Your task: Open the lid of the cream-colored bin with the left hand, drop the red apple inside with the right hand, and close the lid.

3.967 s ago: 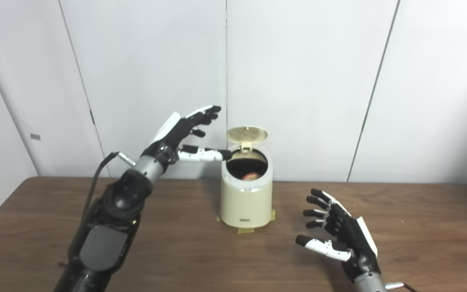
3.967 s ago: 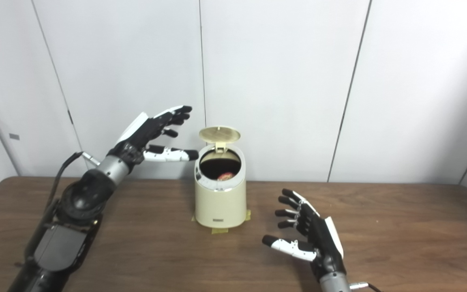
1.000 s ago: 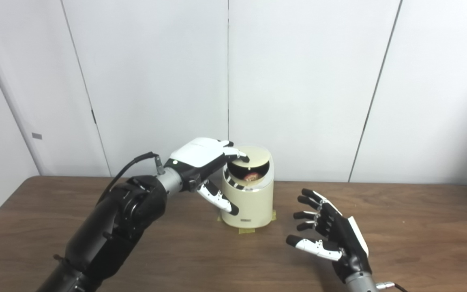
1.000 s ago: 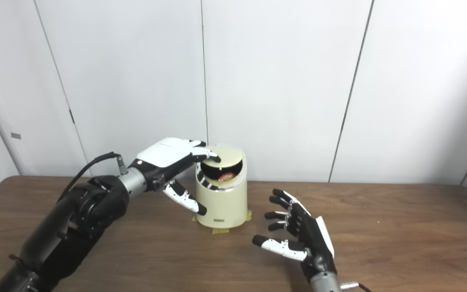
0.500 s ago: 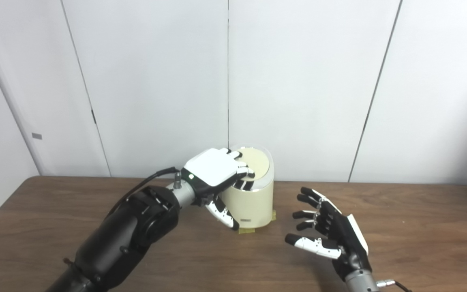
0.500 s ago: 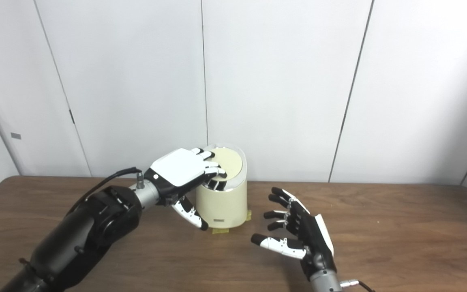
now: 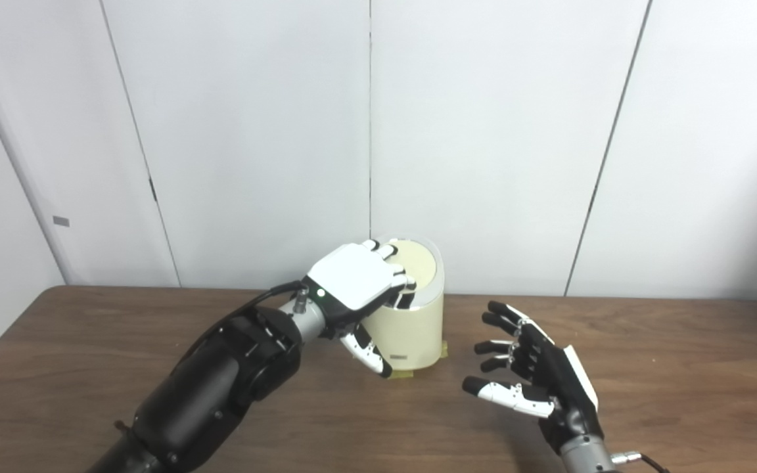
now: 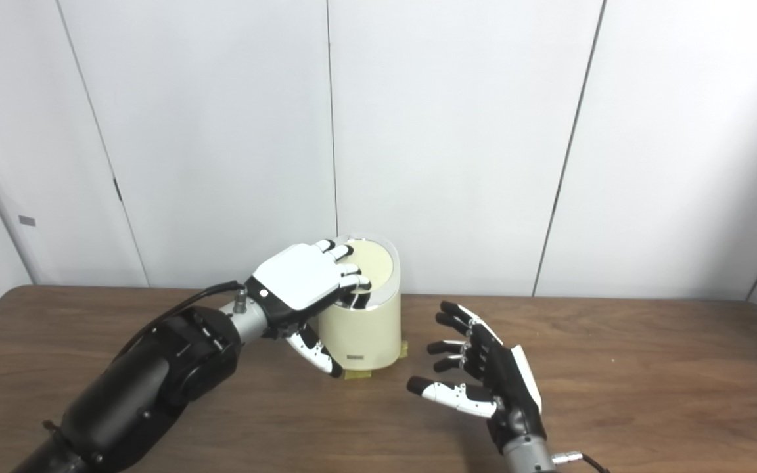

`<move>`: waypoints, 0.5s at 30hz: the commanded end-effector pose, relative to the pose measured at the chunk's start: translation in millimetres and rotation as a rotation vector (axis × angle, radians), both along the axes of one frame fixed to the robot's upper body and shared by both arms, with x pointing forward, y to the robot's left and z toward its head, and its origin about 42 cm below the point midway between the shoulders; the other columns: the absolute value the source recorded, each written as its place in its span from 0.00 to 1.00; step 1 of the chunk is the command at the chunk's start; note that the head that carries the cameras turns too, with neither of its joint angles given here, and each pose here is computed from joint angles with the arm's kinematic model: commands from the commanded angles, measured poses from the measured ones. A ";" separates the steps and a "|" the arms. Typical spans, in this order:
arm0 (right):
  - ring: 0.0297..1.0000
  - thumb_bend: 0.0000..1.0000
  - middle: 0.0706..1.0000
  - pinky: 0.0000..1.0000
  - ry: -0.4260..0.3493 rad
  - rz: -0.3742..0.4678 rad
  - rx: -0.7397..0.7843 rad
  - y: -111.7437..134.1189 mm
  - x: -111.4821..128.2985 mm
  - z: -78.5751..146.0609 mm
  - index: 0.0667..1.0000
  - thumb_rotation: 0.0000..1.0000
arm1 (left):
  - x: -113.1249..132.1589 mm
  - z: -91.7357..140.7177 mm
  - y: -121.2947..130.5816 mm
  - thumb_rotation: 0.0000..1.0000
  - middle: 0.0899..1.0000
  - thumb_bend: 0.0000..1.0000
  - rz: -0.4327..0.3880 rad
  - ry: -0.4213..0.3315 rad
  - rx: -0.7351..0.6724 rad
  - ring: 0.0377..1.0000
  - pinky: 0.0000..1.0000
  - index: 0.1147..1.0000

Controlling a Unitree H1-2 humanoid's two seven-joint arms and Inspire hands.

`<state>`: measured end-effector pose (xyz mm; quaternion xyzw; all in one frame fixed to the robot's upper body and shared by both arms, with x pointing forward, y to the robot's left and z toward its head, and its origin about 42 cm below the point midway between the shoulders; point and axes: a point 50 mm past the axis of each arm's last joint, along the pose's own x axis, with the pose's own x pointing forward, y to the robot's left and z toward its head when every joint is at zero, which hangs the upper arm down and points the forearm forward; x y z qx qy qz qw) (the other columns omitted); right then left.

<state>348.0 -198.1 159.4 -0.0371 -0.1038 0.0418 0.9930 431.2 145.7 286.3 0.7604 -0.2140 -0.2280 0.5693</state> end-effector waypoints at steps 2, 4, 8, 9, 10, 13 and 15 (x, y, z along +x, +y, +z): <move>0.62 0.83 0.80 0.52 -0.084 0.011 0.013 3.1 5.2 21.5 0.81 0.21 | -0.6 2.2 8.4 0.44 0.88 0.95 0.024 0.038 0.003 1.00 1.00 0.84; 0.62 0.83 0.80 0.52 -0.086 0.010 0.006 2.4 5.4 21.1 0.81 0.23 | -4.4 11.0 11.1 0.43 0.86 0.93 -0.006 0.012 -0.088 1.00 1.00 0.82; 0.61 0.83 0.80 0.53 -0.085 0.007 0.001 1.5 4.9 21.4 0.81 0.24 | -11.3 24.8 16.8 0.38 0.85 0.87 -0.017 0.000 -0.292 0.99 1.00 0.82; 0.61 0.83 0.80 0.53 -0.085 0.005 0.001 1.1 4.8 21.4 0.81 0.24 | -13.3 28.9 19.3 0.38 0.85 0.87 -0.021 0.000 -0.361 0.99 1.00 0.82; 0.61 0.82 0.80 0.53 -0.084 0.003 0.002 0.8 4.6 21.4 0.80 0.23 | -15.2 32.8 22.9 0.37 0.86 0.86 -0.031 -0.005 -0.442 0.98 1.00 0.82; 0.61 0.82 0.80 0.55 -0.083 -0.004 0.005 -0.4 4.9 21.1 0.80 0.23 | -20.1 38.4 36.9 0.37 0.87 0.84 -0.056 -0.013 -0.683 0.95 0.95 0.84; 0.62 0.82 0.79 0.55 -0.083 -0.007 0.006 -1.9 5.7 19.8 0.80 0.22 | -24.8 37.1 47.7 0.35 0.89 0.78 -0.057 -0.004 -0.851 0.91 0.80 0.86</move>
